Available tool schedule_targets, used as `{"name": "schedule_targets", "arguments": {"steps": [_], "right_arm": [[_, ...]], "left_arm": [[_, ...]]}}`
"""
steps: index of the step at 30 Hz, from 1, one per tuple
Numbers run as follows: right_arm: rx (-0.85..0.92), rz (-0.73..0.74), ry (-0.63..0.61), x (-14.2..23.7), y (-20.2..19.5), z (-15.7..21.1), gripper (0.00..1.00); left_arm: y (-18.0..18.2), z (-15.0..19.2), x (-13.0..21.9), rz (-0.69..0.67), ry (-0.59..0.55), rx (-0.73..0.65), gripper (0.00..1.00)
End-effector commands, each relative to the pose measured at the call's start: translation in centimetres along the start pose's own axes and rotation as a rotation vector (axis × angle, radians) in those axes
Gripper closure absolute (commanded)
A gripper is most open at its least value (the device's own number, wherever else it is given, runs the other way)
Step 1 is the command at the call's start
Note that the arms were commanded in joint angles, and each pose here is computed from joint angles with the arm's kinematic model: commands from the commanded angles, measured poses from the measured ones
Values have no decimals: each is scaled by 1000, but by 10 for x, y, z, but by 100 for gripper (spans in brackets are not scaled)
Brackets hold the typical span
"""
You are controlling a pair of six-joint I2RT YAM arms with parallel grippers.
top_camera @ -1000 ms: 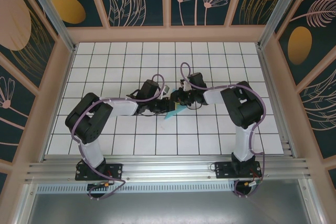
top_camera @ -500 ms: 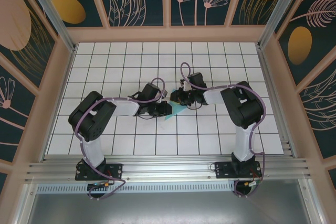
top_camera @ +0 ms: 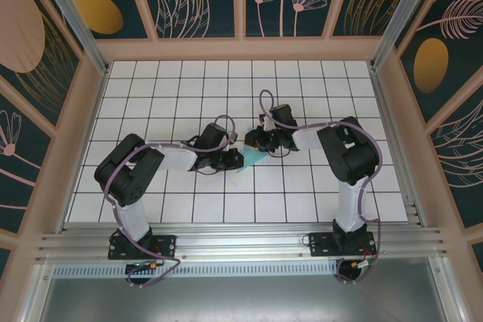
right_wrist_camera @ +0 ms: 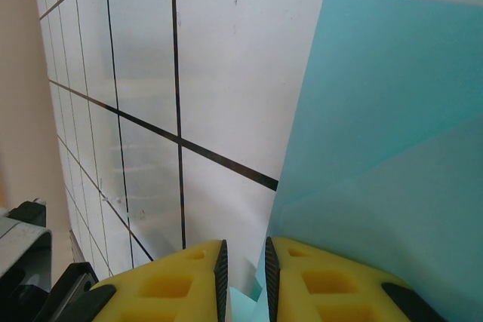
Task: Fold a paper plane with a square sheet of paper (pick it up from the middle)
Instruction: Fourth fold the wing at the center of the table.
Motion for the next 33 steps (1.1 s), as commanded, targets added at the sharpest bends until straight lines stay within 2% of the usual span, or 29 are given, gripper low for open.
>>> {"name": "schedule_targets", "arguments": {"steps": [1,10,14,18,22,33], "right_arm": [[-86,182,72,-10,-38,27,76],[-94,193,72,-9,-42,31,76],[-94,195,72,-10,-42,31,76],[-94,195,70,-10,-41,30,76],[-94,196,72,-10,-42,30,76],[-96,198,76,-10,-43,32,76]], "left_arm": [[22,25,5,-92,83,56,85],[-26,0,35,32,-52,-2,82],[-42,-8,36,119,-42,-13,82],[-46,-7,22,177,24,-16,81],[-41,-3,6,159,65,-5,81],[-4,11,-6,-14,63,34,82]]}}
Point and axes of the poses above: each hand's point on the last joint's axis, 136 mm out from that joint toward the fingers, its own x axis back along the fingers, its own y axis along the line the jaws close on, z = x × y, the point moved 10 cm from there along x, back along the fingers, and after that the axes turned 6 degrees about x, right-handed, at the moved point
